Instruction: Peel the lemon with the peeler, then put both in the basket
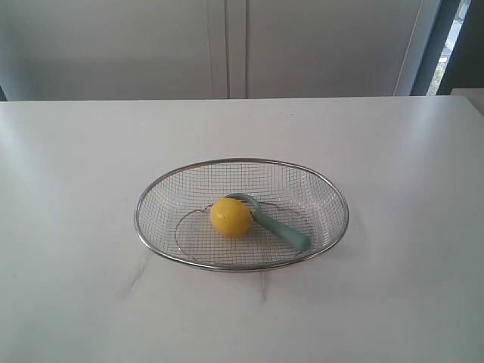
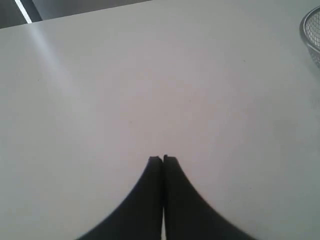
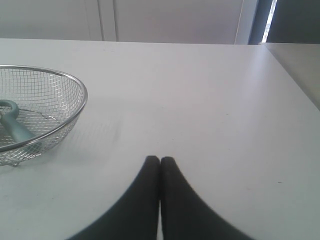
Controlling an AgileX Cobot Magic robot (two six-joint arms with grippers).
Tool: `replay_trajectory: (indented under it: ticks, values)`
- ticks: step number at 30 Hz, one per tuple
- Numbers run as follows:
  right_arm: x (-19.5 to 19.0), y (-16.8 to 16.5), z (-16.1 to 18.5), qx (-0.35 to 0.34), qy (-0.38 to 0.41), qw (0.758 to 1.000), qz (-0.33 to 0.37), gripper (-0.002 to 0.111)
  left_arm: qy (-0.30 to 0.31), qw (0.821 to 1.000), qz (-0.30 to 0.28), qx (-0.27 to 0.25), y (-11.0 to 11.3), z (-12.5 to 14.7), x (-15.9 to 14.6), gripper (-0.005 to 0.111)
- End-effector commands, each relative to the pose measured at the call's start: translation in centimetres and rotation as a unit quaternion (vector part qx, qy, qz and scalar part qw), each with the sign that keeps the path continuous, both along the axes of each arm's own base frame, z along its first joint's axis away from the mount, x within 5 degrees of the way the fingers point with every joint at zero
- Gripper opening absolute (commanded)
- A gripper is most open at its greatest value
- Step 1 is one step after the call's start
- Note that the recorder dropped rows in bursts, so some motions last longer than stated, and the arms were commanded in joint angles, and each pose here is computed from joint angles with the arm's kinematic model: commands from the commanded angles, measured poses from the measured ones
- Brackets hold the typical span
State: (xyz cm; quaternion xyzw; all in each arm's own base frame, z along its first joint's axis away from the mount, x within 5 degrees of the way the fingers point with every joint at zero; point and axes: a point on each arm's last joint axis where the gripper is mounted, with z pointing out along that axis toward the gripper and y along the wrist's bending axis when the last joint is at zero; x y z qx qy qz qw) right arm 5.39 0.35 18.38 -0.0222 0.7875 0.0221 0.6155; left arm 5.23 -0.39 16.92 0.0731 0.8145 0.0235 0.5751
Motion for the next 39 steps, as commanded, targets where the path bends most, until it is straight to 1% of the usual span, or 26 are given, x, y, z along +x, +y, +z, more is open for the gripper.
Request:
replay_trajectory:
  ticks: [1,19,22,25,39]
  values:
    - [-0.01,0.03,0.05,-0.003,-0.006,1.0,0.003,0.0,-0.003,1.0,-0.003,0.002,-0.01,-0.08,0.0,0.0]
    - [-0.01,0.03,0.05,-0.003,-0.006,1.0,0.003,0.0,0.001,1.0,-0.002,-0.002,-0.03,-0.14,-0.02,0.0]
    - [-0.01,0.03,0.05,-0.003,-0.006,1.0,0.003,0.0,0.002,1.0,0.005,-0.021,-0.03,-0.14,-0.02,0.0]
    - [-0.01,0.03,0.05,-0.003,-0.006,1.0,0.003,0.0,0.002,1.0,0.007,-0.029,-0.03,-0.14,-0.02,0.0]
    - [-0.01,0.03,0.05,-0.003,-0.006,1.0,0.003,0.0,-0.001,1.0,0.008,-0.029,-0.02,-0.09,0.0,0.0]
